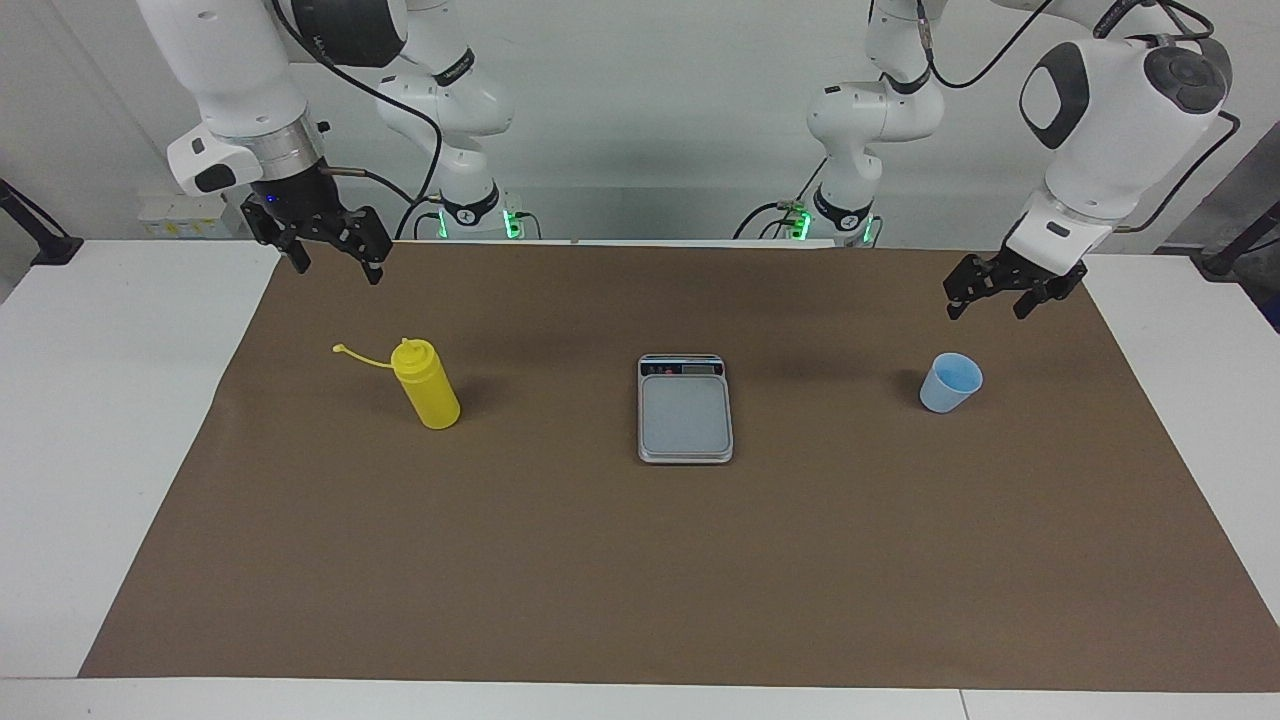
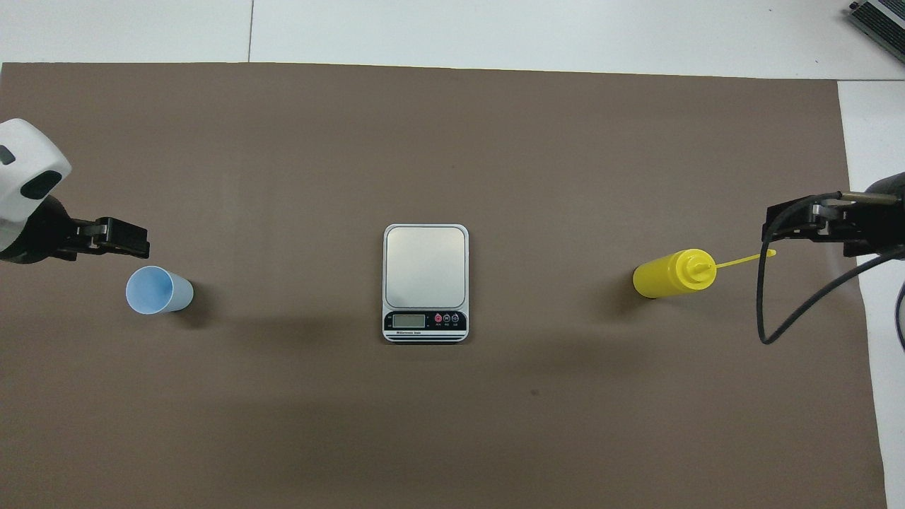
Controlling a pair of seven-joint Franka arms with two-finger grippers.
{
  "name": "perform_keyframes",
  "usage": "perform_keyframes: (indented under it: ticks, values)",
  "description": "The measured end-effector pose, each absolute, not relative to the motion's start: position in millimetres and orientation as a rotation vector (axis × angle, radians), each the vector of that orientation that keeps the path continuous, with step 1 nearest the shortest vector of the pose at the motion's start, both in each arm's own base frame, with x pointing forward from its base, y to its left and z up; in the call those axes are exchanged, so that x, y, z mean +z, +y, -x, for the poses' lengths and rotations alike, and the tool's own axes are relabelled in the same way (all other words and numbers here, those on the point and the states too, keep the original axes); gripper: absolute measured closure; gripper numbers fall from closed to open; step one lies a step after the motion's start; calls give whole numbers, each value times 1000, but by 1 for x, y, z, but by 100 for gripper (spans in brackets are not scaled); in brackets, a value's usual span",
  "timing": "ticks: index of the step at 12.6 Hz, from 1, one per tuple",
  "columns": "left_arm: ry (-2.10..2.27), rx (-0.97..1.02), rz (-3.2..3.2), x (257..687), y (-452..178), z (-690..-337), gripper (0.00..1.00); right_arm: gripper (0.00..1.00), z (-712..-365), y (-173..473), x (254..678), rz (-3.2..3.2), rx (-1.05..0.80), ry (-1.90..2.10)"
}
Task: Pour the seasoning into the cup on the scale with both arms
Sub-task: 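Move the left gripper down onto the light blue cup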
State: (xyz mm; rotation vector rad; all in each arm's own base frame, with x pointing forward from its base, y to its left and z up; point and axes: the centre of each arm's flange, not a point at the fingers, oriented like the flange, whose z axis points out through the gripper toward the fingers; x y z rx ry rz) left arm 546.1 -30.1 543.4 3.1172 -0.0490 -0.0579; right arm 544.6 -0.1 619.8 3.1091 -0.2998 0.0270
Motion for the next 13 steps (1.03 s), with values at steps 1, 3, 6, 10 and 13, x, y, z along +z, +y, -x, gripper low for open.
perform_keyframes:
  ticks: [1, 3, 6, 10, 13]
  values:
    - [-48, -53, -3117, 534, -30, -547, 1, 0, -545, 0, 620, -3109, 27, -300]
    - [-45, -46, -3118, 512, -30, -548, 1, 0, -545, 0, 620, -3109, 27, -300]
    - [-26, -29, -3118, 469, -24, -549, 2, 0, -545, 0, 620, -3109, 27, -300]
    - [-13, -8, -3118, 423, -20, -549, 3, 0, -545, 0, 620, -3109, 27, -300]
    - [-10, 29, -3119, 401, -20, -543, 3, 0, -545, 0, 620, -3109, 27, -300]
